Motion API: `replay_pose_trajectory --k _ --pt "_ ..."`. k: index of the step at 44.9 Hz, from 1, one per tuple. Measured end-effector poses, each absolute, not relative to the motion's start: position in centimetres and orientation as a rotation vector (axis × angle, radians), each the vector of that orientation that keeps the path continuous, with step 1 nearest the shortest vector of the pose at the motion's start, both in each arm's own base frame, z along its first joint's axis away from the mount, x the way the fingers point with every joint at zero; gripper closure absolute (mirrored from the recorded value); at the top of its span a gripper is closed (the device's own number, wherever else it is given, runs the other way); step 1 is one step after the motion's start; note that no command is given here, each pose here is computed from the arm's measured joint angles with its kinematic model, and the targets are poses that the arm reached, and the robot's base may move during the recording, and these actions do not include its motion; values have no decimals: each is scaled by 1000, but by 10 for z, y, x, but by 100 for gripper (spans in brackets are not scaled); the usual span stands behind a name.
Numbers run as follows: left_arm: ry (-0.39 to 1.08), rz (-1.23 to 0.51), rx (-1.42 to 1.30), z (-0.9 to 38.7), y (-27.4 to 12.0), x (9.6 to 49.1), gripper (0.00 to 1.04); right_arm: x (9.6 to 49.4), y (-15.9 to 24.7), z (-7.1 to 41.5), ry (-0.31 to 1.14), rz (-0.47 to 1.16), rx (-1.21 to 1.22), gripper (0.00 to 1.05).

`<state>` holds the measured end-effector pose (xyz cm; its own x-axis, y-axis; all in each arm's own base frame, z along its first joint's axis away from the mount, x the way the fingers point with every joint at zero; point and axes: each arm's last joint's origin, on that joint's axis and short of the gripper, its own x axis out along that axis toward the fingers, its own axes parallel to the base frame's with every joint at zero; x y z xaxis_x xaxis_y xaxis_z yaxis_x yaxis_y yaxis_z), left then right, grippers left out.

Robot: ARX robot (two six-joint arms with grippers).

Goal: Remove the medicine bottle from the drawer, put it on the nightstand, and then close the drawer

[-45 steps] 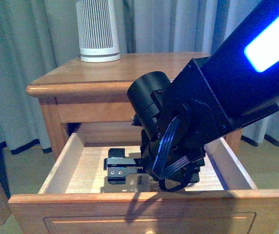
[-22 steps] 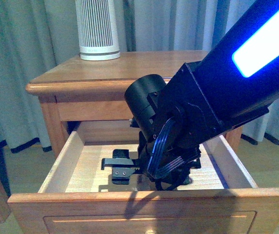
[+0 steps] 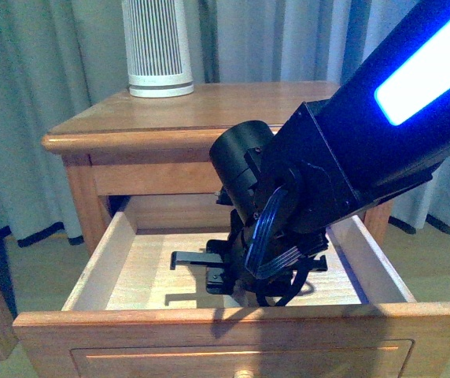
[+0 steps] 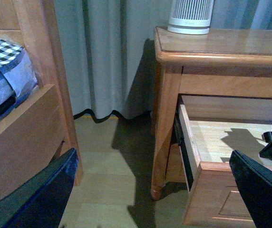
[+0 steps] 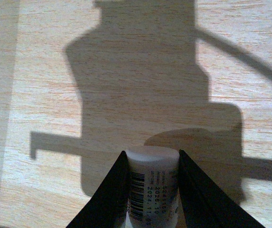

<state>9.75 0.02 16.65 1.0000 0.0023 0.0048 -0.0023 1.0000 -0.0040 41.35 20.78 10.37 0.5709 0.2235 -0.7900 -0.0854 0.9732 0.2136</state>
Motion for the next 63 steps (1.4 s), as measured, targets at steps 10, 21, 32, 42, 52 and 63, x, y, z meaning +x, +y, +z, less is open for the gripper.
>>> replay_pose_trajectory --k 10,21,32,42,52,63 --pt "-5 2 -4 166 0 97 6 416 204 105 945 184 180 78" --pt "-5 2 -4 166 0 97 6 412 203 142 835 230 208 78" --pt "-5 2 -4 166 0 97 6 398 196 203 694 277 239 79" --pt "-5 2 -4 166 0 97 6 378 186 254 561 317 215 79" --pt "-5 2 -4 166 0 97 6 376 178 312 363 314 134 79" --pt "-5 2 -4 166 0 97 6 416 167 340 256 235 29 79"
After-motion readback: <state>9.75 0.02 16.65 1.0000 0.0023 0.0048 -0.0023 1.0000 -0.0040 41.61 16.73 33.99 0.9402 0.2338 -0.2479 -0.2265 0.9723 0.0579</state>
